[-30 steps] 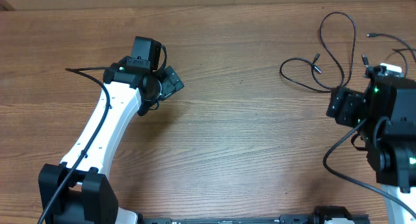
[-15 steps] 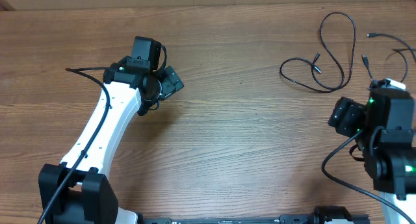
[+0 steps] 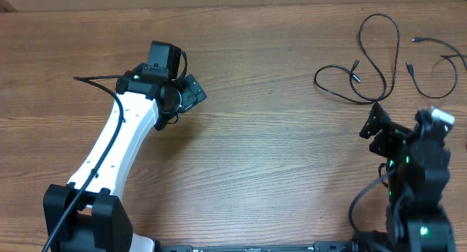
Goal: Untangle cables
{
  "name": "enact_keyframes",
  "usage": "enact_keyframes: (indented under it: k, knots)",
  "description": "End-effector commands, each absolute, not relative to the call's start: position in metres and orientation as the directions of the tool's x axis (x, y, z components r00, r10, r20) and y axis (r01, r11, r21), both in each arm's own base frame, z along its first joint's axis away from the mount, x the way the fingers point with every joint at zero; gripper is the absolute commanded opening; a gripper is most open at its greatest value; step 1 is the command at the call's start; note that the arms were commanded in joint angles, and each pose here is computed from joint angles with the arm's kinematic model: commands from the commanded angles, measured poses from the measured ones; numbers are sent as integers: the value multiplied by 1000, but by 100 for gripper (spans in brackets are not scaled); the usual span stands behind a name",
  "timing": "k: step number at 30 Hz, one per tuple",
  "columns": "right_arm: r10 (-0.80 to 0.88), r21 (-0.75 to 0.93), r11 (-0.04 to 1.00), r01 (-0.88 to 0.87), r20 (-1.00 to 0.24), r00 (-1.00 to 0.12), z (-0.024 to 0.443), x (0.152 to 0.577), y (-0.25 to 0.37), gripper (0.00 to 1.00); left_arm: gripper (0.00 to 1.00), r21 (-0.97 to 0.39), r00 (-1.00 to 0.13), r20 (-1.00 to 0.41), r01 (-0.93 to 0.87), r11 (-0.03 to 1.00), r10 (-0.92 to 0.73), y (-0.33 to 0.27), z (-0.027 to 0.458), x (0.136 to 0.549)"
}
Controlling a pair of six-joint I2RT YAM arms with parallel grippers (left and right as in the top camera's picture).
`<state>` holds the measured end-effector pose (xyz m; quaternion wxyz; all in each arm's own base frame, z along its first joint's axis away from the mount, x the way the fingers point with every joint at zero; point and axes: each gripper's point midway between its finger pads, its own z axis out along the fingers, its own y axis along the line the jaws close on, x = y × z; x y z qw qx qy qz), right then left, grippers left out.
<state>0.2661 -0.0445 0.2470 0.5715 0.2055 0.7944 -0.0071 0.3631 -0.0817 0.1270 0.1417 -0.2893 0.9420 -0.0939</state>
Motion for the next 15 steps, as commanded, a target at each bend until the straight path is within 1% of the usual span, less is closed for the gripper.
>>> enact_keyframes:
  k: [1,4,7,10,15]
  knots:
    - [323,271,920,283,-934,-154,251,259,-41,100,100,-263,-789,-214,-521,812,-576,-82,129,364]
    - [324,306,932,193,-944,-68,255,257,-30,100,100,-263,-789,-214,-521,812,-576,-82,129,364]
    - [322,318,941,117,-947,-15,253,255,-20,100,100,-263,-789,-214,-521,812,-576,-82,129,364]
    - [318,318,946,64,-948,18,249,252,-13,100,99,-263,-789,-214,-521,812,-576,-82,129,364]
    - [317,319,947,35,-947,58,246,244,-11,100,100,-263,-789,-214,-521,812,-576,-82,129,364]
